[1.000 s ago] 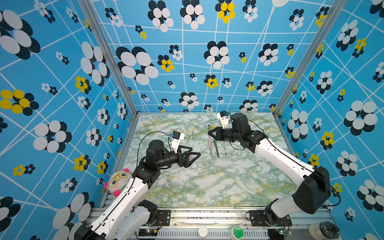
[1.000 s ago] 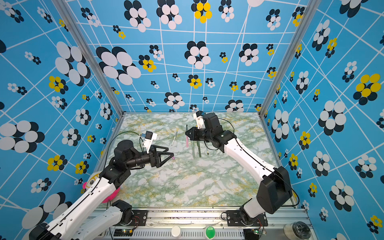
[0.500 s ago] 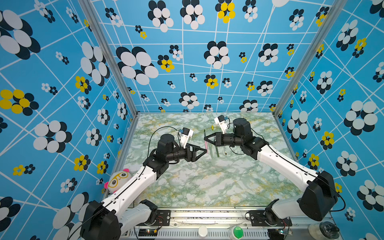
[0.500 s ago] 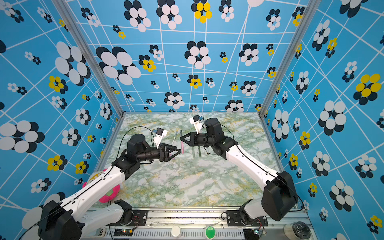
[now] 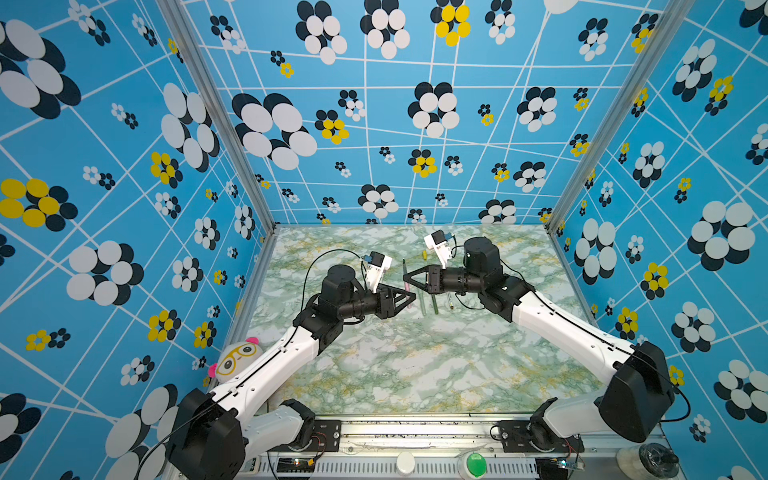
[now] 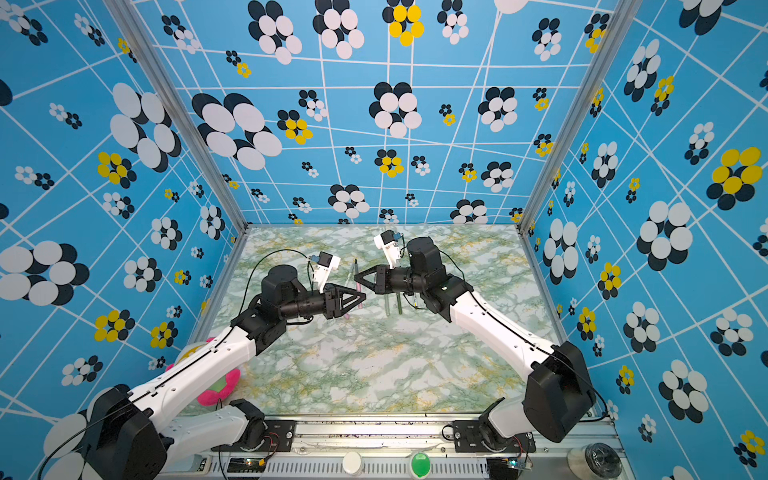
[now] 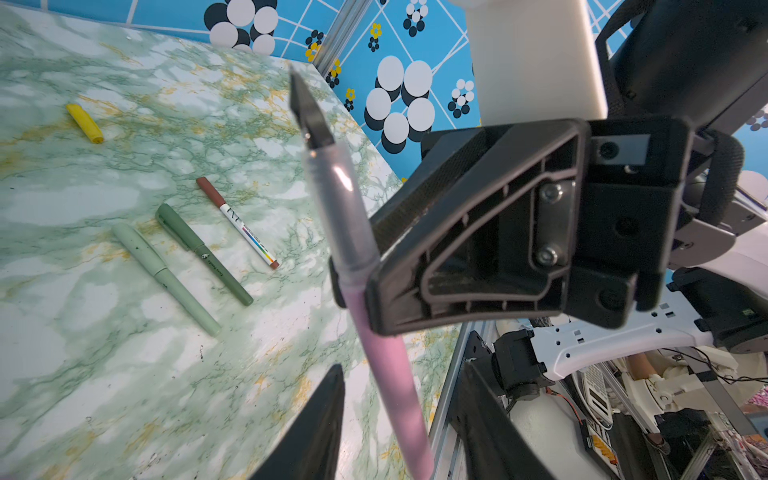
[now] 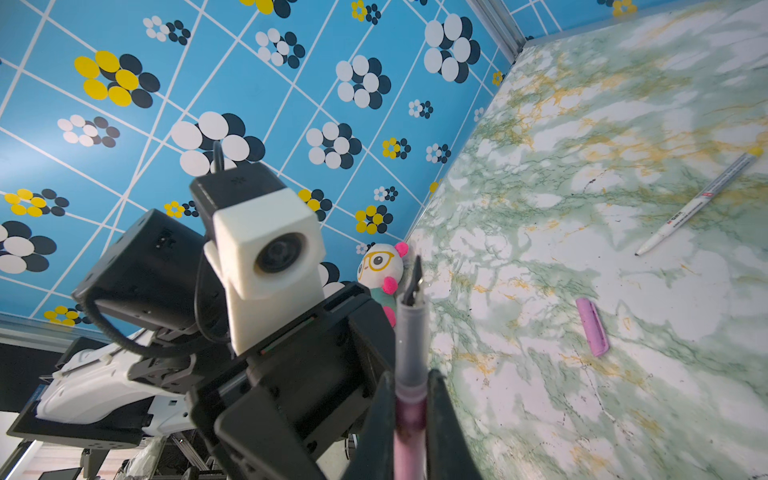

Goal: Insert the pens into the pen caps
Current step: 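Close the left gripper on the pink pen held by the right gripper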

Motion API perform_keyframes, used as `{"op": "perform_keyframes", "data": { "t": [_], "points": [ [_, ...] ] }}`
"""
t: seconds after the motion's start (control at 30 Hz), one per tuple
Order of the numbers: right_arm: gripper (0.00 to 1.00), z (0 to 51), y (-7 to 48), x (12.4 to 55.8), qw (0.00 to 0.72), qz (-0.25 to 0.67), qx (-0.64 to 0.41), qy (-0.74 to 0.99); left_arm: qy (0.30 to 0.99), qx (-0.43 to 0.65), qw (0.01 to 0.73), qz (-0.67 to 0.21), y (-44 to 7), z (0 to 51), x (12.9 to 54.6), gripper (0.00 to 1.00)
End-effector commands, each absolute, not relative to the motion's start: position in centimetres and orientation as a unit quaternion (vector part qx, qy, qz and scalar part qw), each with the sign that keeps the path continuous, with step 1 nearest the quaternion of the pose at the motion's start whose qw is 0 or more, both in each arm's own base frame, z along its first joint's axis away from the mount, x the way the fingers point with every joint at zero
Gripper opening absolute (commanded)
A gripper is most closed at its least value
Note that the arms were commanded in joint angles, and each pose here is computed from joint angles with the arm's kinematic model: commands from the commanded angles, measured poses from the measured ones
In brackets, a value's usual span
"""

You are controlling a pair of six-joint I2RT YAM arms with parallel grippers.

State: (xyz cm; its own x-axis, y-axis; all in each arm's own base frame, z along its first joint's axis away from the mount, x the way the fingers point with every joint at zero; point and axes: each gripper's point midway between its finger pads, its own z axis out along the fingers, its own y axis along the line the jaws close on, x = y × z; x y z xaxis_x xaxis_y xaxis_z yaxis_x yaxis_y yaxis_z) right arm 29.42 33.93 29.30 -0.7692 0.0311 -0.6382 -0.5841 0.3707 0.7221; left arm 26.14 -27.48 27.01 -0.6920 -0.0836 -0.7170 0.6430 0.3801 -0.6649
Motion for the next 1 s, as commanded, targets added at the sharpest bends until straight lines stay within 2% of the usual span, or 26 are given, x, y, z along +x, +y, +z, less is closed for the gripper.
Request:
{"op": "perform_keyframes", "data": {
  "t": [0.0,0.13,0.33,0.53,0.7,0.77,0.97],
  "points": [
    [0.03,30.7,33.9,28.7,0.302,0.541,-0.190,0.762,0.741,0.192,0.369,-0.527,-27.8,28.9,26.6,0.36],
    [0.04,30.6,34.0,28.7,0.301,0.540,-0.193,0.762,0.742,0.190,0.370,-0.526,-27.8,28.8,26.7,0.25],
    [0.03,30.7,34.0,28.6,0.302,0.539,-0.194,0.762,0.744,0.185,0.374,-0.522,-27.7,28.7,27.0,0.18],
    [0.05,30.7,33.9,28.6,0.305,0.537,-0.193,0.763,0.749,0.184,0.374,-0.515,-27.6,28.3,27.2,0.08],
    [0.17,30.5,33.8,28.8,0.304,0.529,-0.192,0.769,0.760,0.183,0.379,-0.495,-27.2,27.4,27.4,0.00],
    [0.24,30.6,33.7,28.9,0.306,0.523,-0.193,0.772,0.766,0.180,0.381,-0.485,-26.8,27.1,27.5,0.00],
    [0.38,31.0,33.0,28.9,0.317,0.500,-0.198,0.781,0.815,0.132,0.385,-0.413,-23.2,25.0,28.4,0.00]
  ]
}}
